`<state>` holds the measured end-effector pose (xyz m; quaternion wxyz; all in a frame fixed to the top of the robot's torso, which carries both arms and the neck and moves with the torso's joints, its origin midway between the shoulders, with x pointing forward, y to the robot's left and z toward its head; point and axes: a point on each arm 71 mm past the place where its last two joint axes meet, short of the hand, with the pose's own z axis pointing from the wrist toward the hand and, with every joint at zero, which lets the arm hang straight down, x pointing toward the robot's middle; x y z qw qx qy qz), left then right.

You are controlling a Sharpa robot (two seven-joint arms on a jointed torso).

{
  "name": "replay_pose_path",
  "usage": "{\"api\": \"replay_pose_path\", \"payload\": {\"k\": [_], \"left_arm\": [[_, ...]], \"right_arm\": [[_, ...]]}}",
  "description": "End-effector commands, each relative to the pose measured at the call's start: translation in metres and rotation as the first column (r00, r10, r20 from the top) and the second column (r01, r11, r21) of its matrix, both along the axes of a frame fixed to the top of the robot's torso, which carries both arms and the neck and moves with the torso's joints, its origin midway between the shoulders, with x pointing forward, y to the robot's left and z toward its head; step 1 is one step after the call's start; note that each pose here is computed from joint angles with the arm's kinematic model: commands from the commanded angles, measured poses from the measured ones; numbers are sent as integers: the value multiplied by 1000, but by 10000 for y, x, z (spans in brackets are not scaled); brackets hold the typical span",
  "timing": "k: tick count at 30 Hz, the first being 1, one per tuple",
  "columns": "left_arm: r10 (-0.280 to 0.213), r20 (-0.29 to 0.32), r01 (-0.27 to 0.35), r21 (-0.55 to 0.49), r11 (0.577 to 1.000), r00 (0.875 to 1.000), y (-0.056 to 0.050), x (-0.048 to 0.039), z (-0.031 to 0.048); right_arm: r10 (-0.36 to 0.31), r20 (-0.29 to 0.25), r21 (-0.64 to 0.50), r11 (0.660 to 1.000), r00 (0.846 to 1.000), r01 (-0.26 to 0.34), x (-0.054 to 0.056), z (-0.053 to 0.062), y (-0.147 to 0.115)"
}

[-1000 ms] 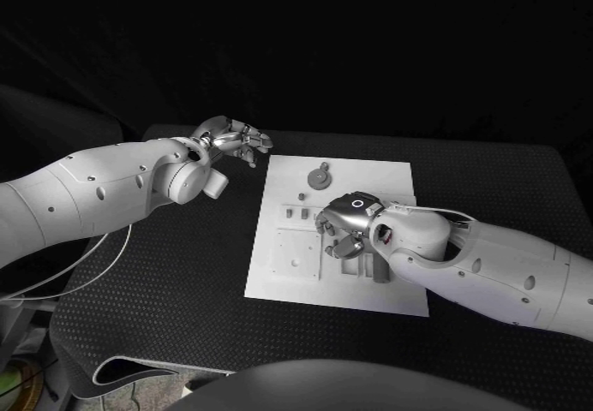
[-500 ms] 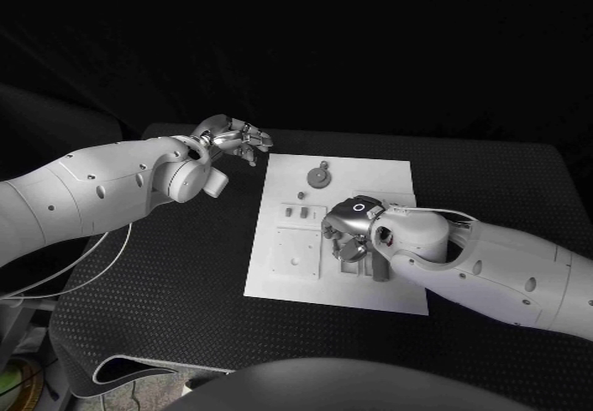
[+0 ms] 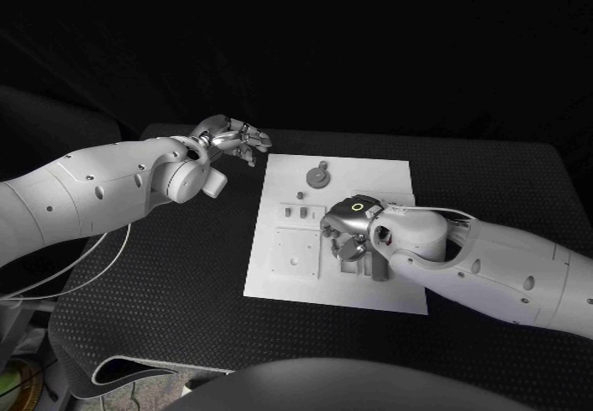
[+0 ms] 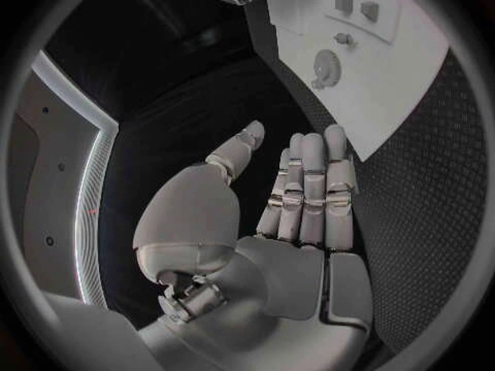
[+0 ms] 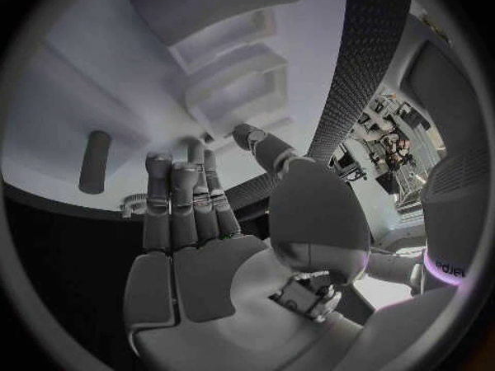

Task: Assemble the parts on the task board

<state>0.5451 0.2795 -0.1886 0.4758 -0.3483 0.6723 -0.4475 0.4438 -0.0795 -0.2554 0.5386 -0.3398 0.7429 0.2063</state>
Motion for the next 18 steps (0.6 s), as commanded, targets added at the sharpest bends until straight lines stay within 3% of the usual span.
{"api": "replay_pose_path", "payload": {"k": [1, 18], "left_arm": [[-15, -1, 15, -6, 1000, 1000, -23, -1, 6], [-17, -5, 17, -6, 1000, 1000, -23, -1, 2]], "right_arm": [[-2, 0, -33, 999, 1000, 2, 3, -48, -27], [0, 9, -40, 999, 1000, 1, -2, -54, -22]]}}
